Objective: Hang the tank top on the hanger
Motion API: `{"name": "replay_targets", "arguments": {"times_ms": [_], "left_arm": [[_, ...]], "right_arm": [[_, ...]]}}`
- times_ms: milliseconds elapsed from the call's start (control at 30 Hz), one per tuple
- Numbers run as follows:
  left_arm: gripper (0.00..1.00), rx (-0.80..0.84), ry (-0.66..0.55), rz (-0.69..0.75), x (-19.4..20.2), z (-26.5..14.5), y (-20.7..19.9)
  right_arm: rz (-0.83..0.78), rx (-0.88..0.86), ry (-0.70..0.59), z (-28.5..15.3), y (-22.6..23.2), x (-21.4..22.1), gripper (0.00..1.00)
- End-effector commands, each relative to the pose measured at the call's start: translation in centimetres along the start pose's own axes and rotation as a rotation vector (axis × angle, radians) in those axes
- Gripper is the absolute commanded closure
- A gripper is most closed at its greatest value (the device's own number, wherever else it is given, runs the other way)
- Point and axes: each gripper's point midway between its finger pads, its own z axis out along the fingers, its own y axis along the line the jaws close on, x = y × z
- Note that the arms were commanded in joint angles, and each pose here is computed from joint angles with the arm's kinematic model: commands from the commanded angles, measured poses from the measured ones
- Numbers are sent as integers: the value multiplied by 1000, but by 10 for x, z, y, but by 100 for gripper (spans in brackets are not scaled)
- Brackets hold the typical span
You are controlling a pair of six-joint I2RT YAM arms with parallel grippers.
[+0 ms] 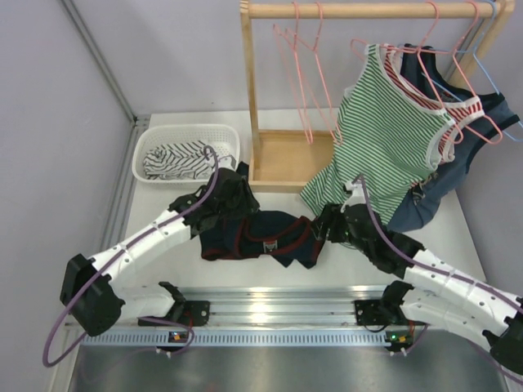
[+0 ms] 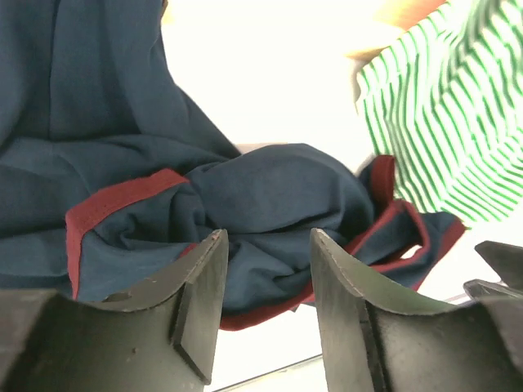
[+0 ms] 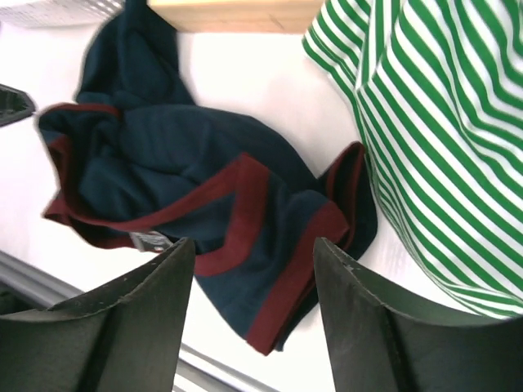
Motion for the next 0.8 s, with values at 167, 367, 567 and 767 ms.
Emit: {"name": "replay_targets", "arguments": {"times_ms": [167,367,567,767], "left_arm": [[50,72,-58,53,-30,-24,-26],[50,96,-77,62,-44,-42,-36],[50,126,-105,65,-56,-63,-45],[50,138,-136,80,-66,-83,-47]], "right_arm": [[9,-51,-21,-36,22,-37,34],[-30,-171,-91,-89,50,-81,34],[-105,-209,-227,-144,81,-159,33],[-229,-146,-253,-129,110,-219,35]]}}
